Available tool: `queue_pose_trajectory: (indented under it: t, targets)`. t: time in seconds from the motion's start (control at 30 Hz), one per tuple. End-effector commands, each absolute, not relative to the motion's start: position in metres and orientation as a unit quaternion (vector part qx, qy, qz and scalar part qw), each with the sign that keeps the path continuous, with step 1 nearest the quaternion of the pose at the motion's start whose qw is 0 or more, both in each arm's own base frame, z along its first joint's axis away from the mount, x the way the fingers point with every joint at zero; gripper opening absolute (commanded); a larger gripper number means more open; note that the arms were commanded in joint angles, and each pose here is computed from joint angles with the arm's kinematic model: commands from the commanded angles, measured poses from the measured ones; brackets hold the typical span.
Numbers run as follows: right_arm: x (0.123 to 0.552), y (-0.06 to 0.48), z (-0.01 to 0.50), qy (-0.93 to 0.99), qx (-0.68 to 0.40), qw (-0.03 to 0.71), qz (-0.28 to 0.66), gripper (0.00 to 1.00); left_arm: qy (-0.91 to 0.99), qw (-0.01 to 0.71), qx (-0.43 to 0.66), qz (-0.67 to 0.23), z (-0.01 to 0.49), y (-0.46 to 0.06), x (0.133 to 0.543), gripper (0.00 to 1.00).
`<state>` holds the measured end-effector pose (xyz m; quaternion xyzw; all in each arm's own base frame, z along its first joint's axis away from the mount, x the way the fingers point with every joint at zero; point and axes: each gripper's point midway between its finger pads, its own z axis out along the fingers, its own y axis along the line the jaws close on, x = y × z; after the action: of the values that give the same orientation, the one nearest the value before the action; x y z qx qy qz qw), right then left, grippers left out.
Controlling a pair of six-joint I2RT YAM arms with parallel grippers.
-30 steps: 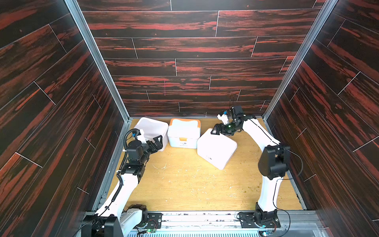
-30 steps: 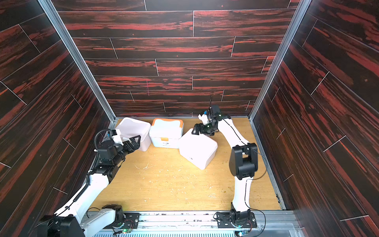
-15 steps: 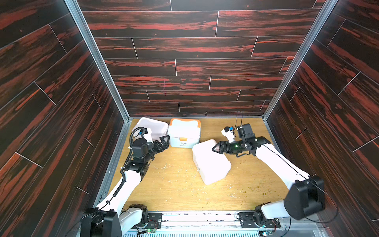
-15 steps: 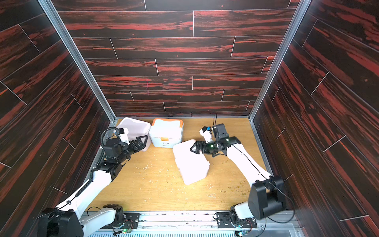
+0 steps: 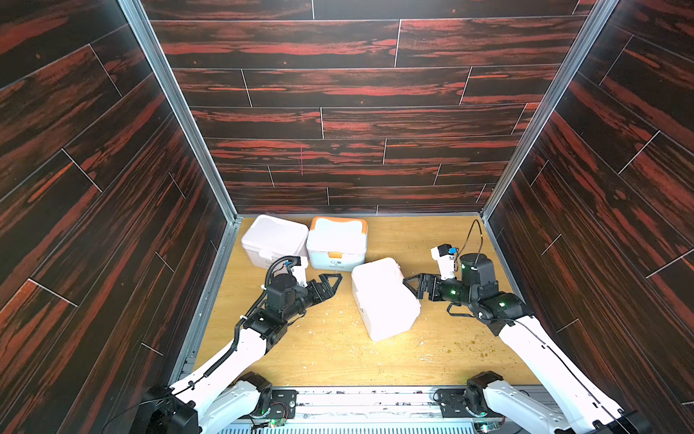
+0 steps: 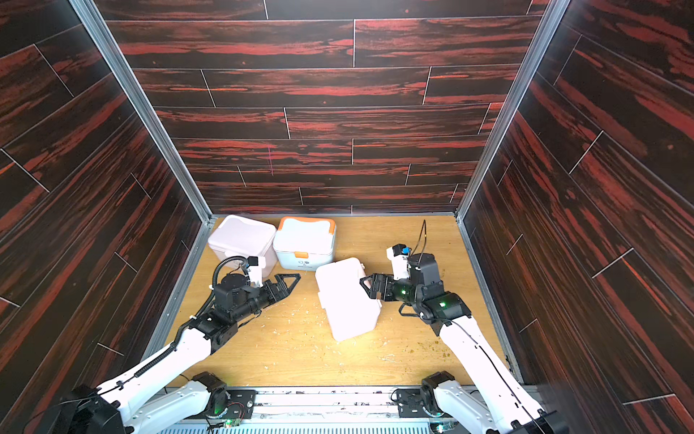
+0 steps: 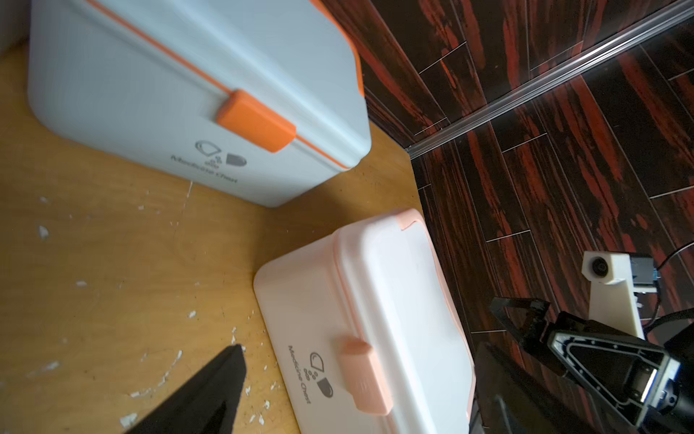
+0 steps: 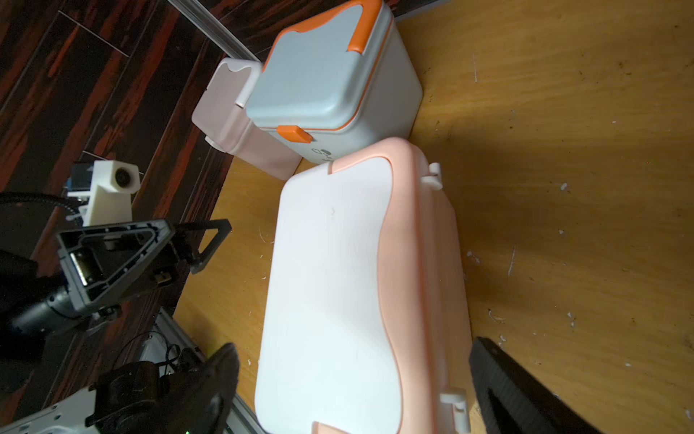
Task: Open first aid kits and take out gauze
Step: Move the first aid kit to the center of the board.
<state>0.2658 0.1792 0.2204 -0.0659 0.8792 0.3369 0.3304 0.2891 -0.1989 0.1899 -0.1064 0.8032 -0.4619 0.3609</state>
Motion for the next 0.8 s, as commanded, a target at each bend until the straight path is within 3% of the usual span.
queue_pose_trajectory:
  t: [0.0, 0.2, 0.37, 0.77]
  targets:
    - [0.28, 0.176, 0.204, 0.894, -0.045, 0.319, 0.311, 0.98, 0.783, 0.343, -0.135, -0.502, 0.193, -0.213, 0.286, 1.0]
    - [0.29, 0.188, 0.206, 0.869, -0.044, 0.303, 0.389, 0.95, 0.788, 0.328, -0.134, -0.504, 0.185, -0.238, 0.287, 1.0]
    - [0.294, 0.197, 0.178, 0.883, -0.051, 0.253, 0.393, 0.94, 0.799, 0.299, -0.128, -0.507, 0.172, -0.257, 0.284, 1.0]
    - [0.232, 0.226, 0.168, 0.877, -0.088, 0.19, 0.432, 0.87, 0.798, 0.247, -0.096, -0.541, 0.158, -0.29, 0.252, 1.0]
